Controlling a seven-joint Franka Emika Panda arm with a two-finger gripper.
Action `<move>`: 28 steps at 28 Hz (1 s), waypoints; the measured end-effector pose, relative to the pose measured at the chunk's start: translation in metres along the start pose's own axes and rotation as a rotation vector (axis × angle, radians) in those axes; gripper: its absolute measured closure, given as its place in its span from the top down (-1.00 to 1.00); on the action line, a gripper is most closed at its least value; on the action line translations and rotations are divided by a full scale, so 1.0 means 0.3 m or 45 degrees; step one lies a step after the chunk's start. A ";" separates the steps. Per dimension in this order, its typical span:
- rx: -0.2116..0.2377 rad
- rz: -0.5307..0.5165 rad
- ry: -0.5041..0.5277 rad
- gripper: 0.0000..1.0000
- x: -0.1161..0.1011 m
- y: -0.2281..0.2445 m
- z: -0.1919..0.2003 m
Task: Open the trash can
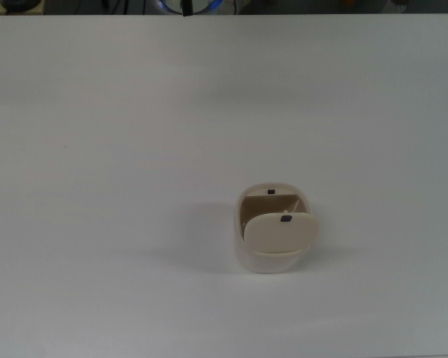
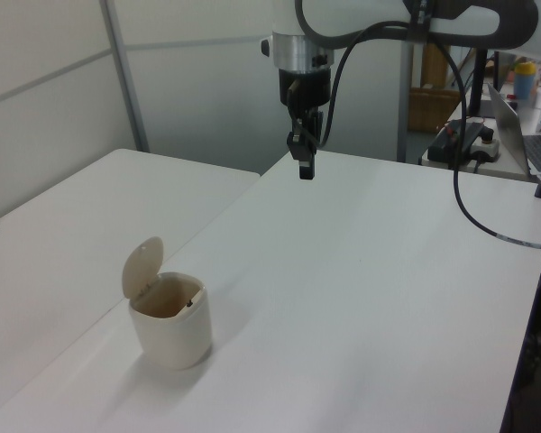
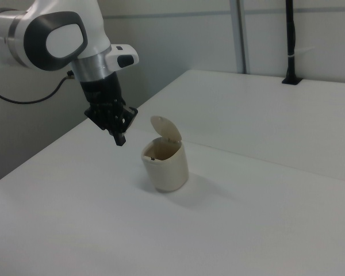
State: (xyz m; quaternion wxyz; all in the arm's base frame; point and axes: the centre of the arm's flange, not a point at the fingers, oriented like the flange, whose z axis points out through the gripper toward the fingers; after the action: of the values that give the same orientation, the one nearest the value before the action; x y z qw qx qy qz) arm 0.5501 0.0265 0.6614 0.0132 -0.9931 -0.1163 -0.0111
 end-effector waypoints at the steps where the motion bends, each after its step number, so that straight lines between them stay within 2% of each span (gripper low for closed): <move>1: 0.000 0.000 -0.004 -0.89 0.000 0.000 0.004; 8: -0.019 0.002 -0.024 -0.41 0.000 0.008 0.025; 9: -0.025 0.002 -0.026 -0.23 0.000 0.009 0.026; 19: -0.031 0.004 -0.047 0.44 0.008 0.016 0.052; 20: -0.032 0.005 -0.049 0.58 0.010 0.017 0.055; 24: -0.033 0.010 -0.054 0.81 0.012 0.026 0.062; 25: -0.033 0.015 -0.055 0.98 0.011 0.033 0.063; 28: -0.032 0.027 -0.057 1.00 0.009 0.050 0.066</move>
State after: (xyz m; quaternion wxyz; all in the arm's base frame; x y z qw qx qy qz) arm 0.5566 0.0130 0.6414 -0.0019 -0.9943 -0.1058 0.0098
